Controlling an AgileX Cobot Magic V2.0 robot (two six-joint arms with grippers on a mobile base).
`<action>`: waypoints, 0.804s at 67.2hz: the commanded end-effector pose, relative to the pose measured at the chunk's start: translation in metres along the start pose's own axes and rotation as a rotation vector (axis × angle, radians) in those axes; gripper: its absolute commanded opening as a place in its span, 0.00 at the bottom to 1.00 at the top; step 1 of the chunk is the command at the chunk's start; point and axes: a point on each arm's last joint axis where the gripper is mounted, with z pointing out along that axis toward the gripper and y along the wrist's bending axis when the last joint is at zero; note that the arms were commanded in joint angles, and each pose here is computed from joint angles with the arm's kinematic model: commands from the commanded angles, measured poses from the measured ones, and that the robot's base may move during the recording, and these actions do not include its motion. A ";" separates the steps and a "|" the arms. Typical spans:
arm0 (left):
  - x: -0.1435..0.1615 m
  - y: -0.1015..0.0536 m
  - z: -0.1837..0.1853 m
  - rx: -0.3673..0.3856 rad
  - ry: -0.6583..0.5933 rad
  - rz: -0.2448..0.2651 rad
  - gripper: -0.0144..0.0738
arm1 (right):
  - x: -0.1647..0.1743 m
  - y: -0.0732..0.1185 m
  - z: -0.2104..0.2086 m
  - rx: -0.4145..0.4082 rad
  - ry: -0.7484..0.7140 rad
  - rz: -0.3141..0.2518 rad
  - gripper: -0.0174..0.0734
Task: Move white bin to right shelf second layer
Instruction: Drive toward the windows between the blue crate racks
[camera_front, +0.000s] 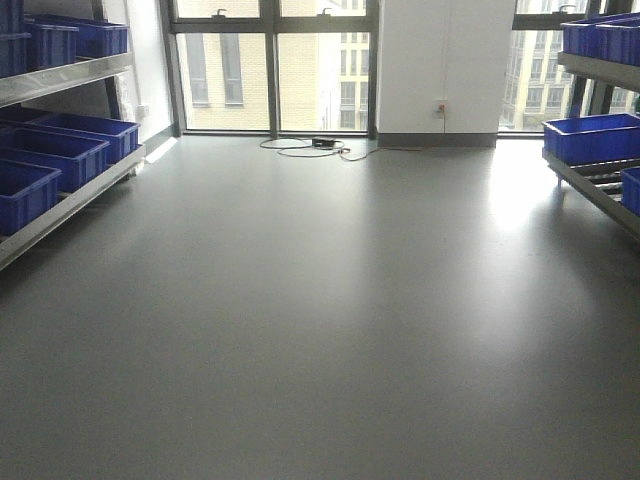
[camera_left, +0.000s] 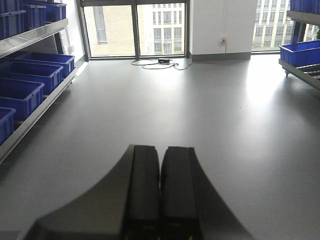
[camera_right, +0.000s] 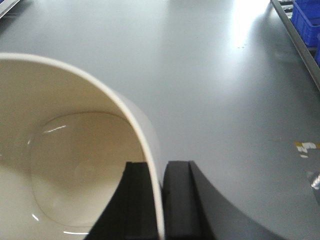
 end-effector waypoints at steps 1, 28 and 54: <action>0.004 0.000 0.001 0.003 -0.065 -0.003 0.26 | -0.017 0.001 -0.004 -0.001 -0.122 0.007 0.25; 0.004 0.000 0.001 0.003 -0.065 -0.003 0.26 | -0.017 0.001 -0.004 -0.001 -0.122 0.007 0.25; 0.004 0.000 0.001 0.003 -0.065 -0.003 0.26 | -0.017 0.001 -0.004 -0.001 -0.122 0.007 0.25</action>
